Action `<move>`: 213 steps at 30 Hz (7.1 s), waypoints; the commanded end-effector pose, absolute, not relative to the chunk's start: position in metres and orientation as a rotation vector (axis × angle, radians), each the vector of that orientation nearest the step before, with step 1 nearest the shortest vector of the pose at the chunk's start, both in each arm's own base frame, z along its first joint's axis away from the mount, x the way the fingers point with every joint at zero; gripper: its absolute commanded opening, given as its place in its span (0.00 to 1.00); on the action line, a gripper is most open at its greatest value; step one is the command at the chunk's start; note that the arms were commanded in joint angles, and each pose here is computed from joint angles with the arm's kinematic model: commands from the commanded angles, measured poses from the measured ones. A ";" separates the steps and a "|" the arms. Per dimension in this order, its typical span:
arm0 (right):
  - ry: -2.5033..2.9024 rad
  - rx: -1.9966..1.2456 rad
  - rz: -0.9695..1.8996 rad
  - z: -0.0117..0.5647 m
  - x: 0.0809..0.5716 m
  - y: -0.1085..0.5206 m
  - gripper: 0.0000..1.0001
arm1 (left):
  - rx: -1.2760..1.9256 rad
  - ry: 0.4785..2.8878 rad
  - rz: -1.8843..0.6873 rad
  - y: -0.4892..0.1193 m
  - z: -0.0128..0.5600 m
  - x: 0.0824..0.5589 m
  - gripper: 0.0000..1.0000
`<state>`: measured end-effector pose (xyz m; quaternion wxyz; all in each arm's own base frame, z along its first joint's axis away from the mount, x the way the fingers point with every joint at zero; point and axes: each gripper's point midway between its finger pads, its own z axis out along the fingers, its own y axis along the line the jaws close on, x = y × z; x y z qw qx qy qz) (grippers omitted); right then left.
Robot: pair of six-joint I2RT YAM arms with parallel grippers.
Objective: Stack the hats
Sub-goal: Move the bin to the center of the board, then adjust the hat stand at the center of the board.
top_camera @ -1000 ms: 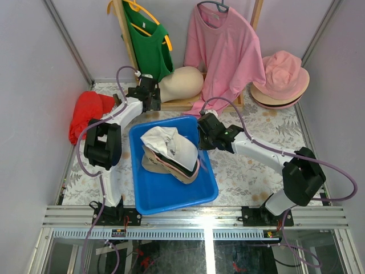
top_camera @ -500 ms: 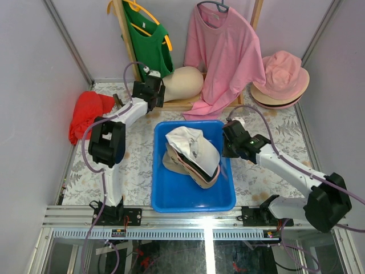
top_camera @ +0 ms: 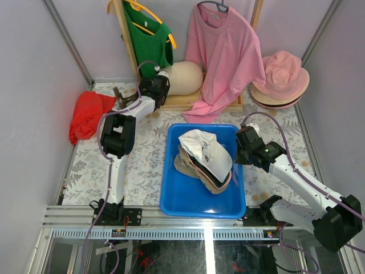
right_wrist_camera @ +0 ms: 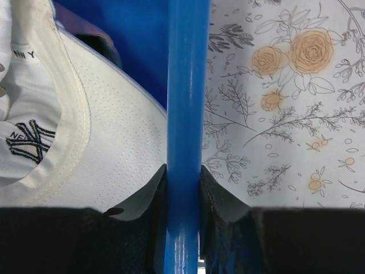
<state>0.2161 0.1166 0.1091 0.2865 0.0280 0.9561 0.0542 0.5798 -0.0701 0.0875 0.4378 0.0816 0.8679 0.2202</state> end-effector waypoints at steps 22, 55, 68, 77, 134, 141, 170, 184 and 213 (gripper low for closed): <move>2.540 0.036 0.158 0.105 0.217 0.114 0.00 | 0.045 1.836 0.635 -0.057 0.121 0.621 1.00; 2.554 0.000 0.231 0.072 0.225 0.131 0.00 | 0.281 1.837 0.567 -0.040 0.085 0.667 0.99; 2.561 0.018 0.170 0.080 0.223 0.114 0.00 | 0.324 2.065 0.401 -0.059 0.039 0.641 0.54; 2.555 0.074 0.132 0.093 0.220 0.094 0.00 | 0.254 2.174 0.310 -0.070 0.020 0.619 0.20; 2.164 0.254 0.257 0.266 0.309 0.096 0.66 | -0.950 1.929 0.074 0.008 0.161 0.507 0.80; 2.138 0.139 0.347 0.275 0.333 0.145 0.66 | -1.035 1.859 0.134 0.042 0.154 0.528 0.82; 2.151 -0.014 0.468 0.259 0.381 0.221 0.64 | -0.965 1.745 0.056 0.056 0.116 0.597 0.65; 2.155 -0.041 0.457 0.258 0.379 0.234 0.63 | -0.957 1.779 0.020 0.052 0.094 0.570 0.05; 2.132 -0.077 0.437 0.249 0.370 0.243 0.62 | -0.887 1.649 -0.220 0.028 0.145 0.488 0.00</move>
